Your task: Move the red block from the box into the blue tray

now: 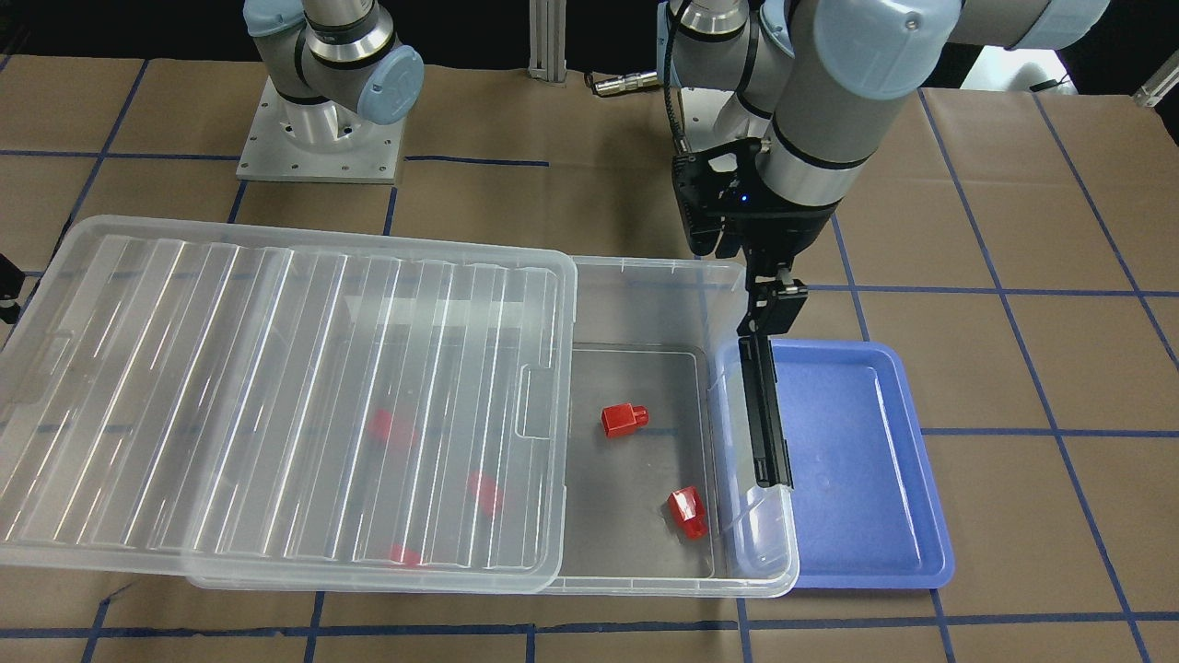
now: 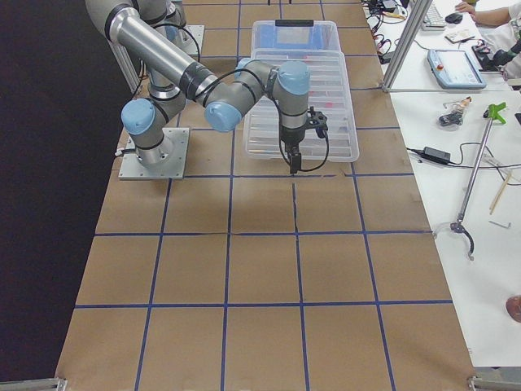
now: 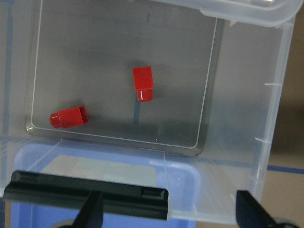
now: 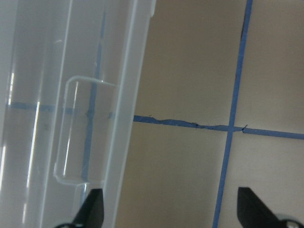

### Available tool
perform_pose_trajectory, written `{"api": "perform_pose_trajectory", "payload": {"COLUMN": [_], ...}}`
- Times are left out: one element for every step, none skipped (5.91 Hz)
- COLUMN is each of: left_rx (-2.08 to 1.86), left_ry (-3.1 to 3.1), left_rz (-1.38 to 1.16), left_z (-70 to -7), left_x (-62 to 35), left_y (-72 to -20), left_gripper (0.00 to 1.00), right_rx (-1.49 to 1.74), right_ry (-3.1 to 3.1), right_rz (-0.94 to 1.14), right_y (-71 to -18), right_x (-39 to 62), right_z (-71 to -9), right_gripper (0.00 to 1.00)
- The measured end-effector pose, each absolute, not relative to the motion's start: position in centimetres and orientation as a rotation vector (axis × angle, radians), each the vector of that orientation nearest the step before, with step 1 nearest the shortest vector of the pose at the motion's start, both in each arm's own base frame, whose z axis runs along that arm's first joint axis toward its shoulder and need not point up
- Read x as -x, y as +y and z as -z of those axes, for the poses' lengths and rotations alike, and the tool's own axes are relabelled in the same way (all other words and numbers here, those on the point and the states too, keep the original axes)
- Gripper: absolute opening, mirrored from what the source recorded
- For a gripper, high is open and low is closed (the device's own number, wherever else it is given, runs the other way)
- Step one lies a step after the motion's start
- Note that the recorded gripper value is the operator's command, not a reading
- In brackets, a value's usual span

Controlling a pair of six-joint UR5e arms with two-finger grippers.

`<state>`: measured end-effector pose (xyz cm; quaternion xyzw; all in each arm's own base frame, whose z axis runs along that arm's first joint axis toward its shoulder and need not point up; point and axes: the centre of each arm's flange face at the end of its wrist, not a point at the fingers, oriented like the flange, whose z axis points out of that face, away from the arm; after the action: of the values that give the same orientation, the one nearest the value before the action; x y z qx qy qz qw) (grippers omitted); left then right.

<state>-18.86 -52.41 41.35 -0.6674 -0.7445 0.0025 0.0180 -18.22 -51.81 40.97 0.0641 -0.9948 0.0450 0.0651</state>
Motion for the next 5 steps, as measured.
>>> {"api": "perform_pose_trajectory", "payload": {"left_rx": [2.071, 2.051, 2.052, 2.061, 2.06], "left_ry": [-2.318, -2.336, -2.338, -2.346, -2.359], "left_rz": [-0.02, -0.027, -0.031, -0.064, -0.092], "left_z": [-37.6, -33.8, -30.1, -26.7, -24.0], "left_x": [20.4, 21.2, 21.9, 22.5, 22.8], "left_y": [-53.7, -54.6, -54.8, -54.5, -54.1], "left_gripper": [0.97, 0.97, 0.98, 0.98, 0.98], "right_rx": [-0.138, -0.025, 0.06, 0.123, 0.203], "right_ry": [-3.004, -3.037, -3.058, -3.071, -3.09], "right_rz": [-0.166, -0.146, -0.131, -0.128, -0.117], "right_y": [-52.0, -51.7, -51.6, -51.6, -51.4], "right_x": [16.3, 12.0, 7.0, 1.8, -3.3], "right_z": [-45.0, -48.2, -50.3, -51.8, -52.7], "right_gripper": [1.0, 1.0, 1.0, 1.0, 1.0]}}
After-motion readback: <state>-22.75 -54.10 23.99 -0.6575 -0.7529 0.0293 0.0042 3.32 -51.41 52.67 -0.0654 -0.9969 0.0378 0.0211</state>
